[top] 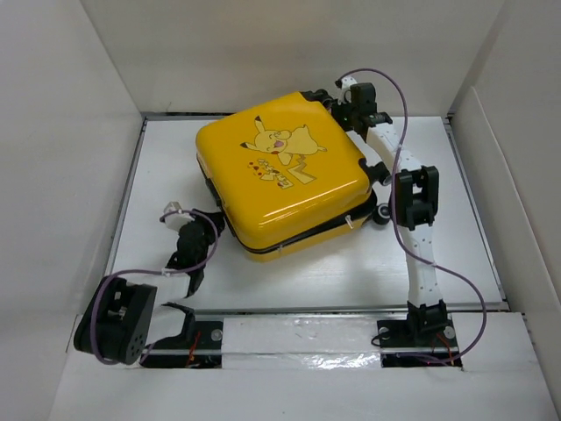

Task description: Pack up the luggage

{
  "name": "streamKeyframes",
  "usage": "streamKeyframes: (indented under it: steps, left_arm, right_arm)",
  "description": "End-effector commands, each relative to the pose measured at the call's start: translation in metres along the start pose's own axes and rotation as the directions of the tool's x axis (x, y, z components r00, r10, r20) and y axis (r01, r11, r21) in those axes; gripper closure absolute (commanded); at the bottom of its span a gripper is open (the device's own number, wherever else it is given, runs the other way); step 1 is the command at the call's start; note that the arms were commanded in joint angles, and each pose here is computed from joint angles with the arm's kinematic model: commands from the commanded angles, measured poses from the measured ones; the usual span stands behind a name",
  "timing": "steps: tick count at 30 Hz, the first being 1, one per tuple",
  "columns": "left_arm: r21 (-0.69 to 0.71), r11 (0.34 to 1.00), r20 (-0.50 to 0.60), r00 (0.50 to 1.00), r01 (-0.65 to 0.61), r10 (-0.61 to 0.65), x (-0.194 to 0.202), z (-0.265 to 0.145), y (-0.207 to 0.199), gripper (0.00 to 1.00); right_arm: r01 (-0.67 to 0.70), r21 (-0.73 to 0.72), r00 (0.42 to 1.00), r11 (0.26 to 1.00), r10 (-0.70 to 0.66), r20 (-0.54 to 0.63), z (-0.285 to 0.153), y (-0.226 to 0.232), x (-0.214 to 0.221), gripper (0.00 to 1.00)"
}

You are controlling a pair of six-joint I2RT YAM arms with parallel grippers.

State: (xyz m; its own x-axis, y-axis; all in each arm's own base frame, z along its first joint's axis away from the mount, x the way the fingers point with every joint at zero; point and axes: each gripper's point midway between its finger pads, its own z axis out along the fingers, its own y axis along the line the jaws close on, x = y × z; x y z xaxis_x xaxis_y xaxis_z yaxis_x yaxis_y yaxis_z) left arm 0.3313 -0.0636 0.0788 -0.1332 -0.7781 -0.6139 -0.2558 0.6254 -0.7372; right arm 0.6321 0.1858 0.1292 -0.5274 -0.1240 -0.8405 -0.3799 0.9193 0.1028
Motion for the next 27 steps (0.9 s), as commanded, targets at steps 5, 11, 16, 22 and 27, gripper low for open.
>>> streamKeyframes:
  steps: [5,11,16,22,27]
  left_arm:
    - [0.253,0.967,-0.387,0.917,0.008,0.094,0.101,-0.08,-0.041,0.62]
    - [0.283,0.959,-0.363,0.923,-0.025,0.131,0.093,-0.09,-0.05,0.61]
    - [0.328,0.943,-0.34,0.924,-0.06,0.177,0.08,-0.09,-0.076,0.61]
    - [0.385,0.919,-0.304,0.929,-0.082,0.21,0.064,-0.081,-0.122,0.64]
    - [0.442,0.893,-0.351,0.901,-0.081,0.255,0.066,-0.077,-0.157,0.85]
  right_arm:
    - [0.037,-0.492,0.987,0.87,0.045,0.154,-0.061,0.159,-0.086,0.41]
    - [0.085,-0.381,0.961,0.921,0.025,0.275,-0.126,0.121,-0.131,0.17]
    - [0.121,-0.23,0.909,0.966,-0.015,0.415,-0.201,0.081,-0.169,0.07]
    - [0.138,-0.139,0.849,0.981,-0.044,0.527,-0.297,0.078,-0.136,0.56]
    - [0.174,-0.196,0.822,0.965,-0.032,0.568,-0.339,0.137,-0.043,1.0]
